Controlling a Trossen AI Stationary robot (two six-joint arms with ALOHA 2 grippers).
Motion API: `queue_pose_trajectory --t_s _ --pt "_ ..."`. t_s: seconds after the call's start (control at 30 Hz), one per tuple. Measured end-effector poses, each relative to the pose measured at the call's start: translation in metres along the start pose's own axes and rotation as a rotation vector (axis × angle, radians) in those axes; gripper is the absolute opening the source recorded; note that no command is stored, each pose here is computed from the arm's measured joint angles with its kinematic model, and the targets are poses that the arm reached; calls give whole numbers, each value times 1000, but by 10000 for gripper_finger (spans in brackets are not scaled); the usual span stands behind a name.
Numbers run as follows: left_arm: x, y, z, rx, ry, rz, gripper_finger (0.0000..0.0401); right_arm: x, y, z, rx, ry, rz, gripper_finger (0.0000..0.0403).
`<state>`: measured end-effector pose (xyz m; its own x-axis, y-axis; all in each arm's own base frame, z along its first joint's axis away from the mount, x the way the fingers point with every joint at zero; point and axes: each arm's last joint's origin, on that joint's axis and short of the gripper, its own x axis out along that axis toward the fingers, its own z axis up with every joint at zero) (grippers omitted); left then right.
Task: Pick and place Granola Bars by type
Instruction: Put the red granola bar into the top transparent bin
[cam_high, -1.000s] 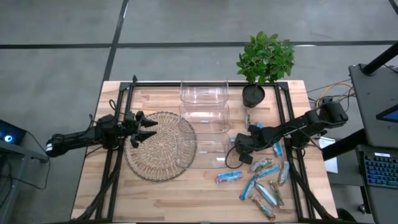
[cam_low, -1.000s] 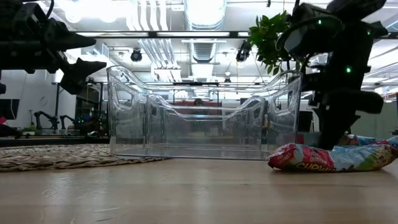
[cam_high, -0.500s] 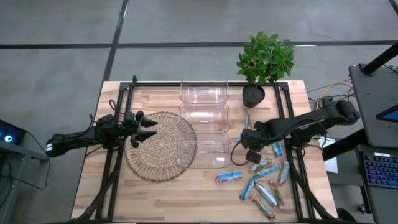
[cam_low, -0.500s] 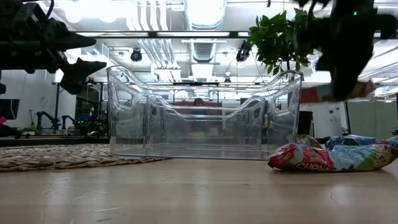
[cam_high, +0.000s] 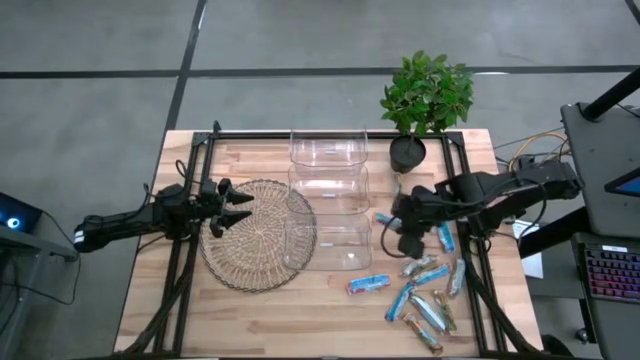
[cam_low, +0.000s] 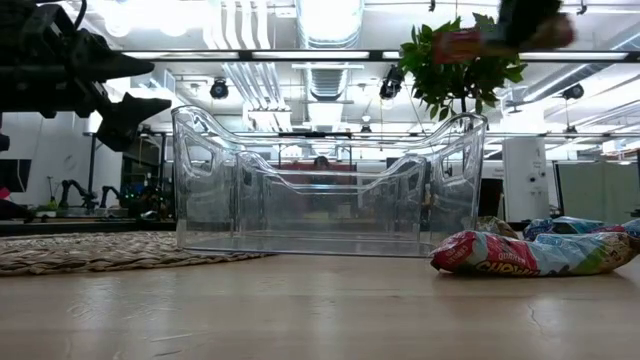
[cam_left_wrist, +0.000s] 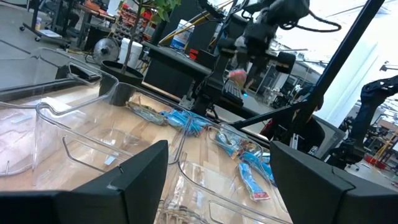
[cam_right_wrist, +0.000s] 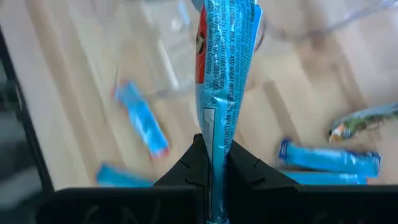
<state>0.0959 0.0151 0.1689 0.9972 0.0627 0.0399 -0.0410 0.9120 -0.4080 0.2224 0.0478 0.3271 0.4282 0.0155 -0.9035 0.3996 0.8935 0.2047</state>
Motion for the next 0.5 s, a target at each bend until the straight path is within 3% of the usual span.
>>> queue_pose_trajectory --t_s 0.2,0.5 --pt "0 0 0 0 -1 0 261 12 -2 26 169 -81 -44 12" --pt "0 0 0 0 -1 0 261 70 -9 80 308 -73 -146 12"
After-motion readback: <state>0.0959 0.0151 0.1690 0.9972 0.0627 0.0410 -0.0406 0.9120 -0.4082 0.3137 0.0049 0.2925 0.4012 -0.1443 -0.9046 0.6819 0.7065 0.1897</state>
